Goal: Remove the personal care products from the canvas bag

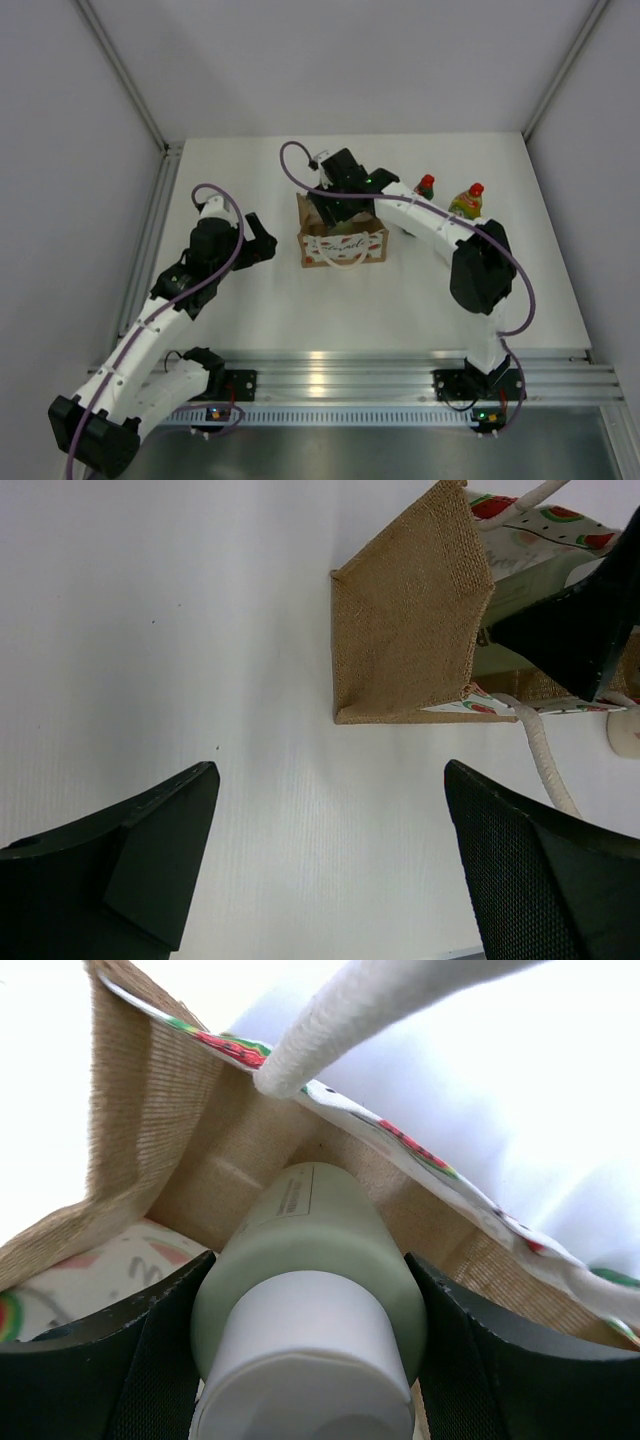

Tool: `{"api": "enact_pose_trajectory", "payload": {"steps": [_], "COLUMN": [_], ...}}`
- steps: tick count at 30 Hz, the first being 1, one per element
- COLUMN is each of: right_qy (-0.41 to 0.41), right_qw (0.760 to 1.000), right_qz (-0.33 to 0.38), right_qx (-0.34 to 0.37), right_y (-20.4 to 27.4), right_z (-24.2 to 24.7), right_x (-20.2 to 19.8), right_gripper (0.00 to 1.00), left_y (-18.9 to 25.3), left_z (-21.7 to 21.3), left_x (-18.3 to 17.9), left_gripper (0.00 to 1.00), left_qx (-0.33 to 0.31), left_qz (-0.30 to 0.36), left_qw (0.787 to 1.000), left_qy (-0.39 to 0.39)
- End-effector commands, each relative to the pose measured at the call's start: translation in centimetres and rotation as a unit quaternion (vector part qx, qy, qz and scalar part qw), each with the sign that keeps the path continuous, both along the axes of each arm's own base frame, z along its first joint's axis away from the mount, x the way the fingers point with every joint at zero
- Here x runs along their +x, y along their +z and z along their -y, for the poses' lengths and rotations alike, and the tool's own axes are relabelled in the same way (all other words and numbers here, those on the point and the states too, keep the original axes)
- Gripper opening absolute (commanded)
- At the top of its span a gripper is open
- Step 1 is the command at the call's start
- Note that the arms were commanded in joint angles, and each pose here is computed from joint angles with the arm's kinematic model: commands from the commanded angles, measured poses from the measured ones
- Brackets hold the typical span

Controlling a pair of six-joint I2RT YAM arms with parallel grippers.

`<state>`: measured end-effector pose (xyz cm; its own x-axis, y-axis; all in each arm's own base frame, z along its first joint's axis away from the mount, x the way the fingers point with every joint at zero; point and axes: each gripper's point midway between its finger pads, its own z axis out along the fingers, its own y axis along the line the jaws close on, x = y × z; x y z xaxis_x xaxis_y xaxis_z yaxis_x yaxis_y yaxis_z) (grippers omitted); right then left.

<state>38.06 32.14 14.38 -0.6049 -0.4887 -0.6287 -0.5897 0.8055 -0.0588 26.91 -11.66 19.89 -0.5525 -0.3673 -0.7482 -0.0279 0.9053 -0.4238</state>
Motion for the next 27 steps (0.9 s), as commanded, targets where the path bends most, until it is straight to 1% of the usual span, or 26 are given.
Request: {"api": "enact_pose_trajectory", "payload": {"steps": [1,7,13,14,16,17,19,20,22,23,24,25,26,27], "right_qy": [-0.009,-0.013,-0.015,-0.015,-0.018,-0.021,-0.033,-0.045,-0.064,-0.081,-0.095,-0.111,-0.123,-0.138], "right_qw": [0.989,0.984,0.977,0.974,0.973,0.968,0.967,0.963,0.964,0.96,0.962,0.958,0.958,0.962], "right_qz": [0.112,0.133,0.158,0.168,0.173,0.187,0.191,0.205,0.203,0.212,0.203,0.211,0.206,0.188], "right_qx": [0.102,0.121,0.142,0.151,0.155,0.167,0.164,0.17,0.159,0.166,0.154,0.158,0.156,0.144], "right_y": [12.4,15.7,20.1,21.4,22.4,24.0,24.1,25.2,24.3,24.9,23.5,23.8,23.2,21.0], "right_z": [-0.5,0.8,3.0,3.7,4.8,5.8,7.2,8.7,10.4,12.0,13.0,14.6,15.4,16.2], "right_x": [0.8,-0.1,-1.9,-2.5,-3.4,-4.3,-4.9,-5.6,-6.1,-6.6,-6.7,-7.1,-7.3,-7.5], "right_gripper": [0.0,0.0,0.0,0.0,0.0,0.0,0.0,0.0,0.0,0.0,0.0,0.0,0.0,0.0], "left_y": [1.2,1.0,1.1,1.1,1.1,1.1,1.1,1.2,1.2,1.2,1.3,1.3,1.3,1.4], "left_z": [0.0,0.0,0.0,-0.1,0.0,0.0,0.0,0.0,0.0,0.0,0.0,0.0,0.0,0.0], "left_x": [0.4,0.5,0.5,0.5,0.5,0.4,0.4,0.4,0.3,0.3,0.3,0.2,0.2,0.2], "left_gripper": [0.98,0.98,0.98,0.98,0.98,0.98,0.98,0.98,0.98,0.98,0.98,0.98,0.98,0.98], "left_qx": [-0.005,-0.004,-0.005,-0.005,-0.005,-0.006,-0.006,-0.007,-0.008,-0.008,-0.009,-0.009,-0.009,-0.01], "left_qz": [0.027,0.025,0.027,0.027,0.027,0.028,0.028,0.029,0.03,0.03,0.032,0.031,0.031,0.032], "left_qw": [1.0,1.0,1.0,1.0,1.0,1.0,1.0,1.0,1.0,1.0,0.999,0.999,0.999,0.999], "left_qy": [0.002,0.003,0.002,0.004,0.002,0.003,0.002,0.003,0.002,0.001,0.001,0.001,0.001,0.0]}}
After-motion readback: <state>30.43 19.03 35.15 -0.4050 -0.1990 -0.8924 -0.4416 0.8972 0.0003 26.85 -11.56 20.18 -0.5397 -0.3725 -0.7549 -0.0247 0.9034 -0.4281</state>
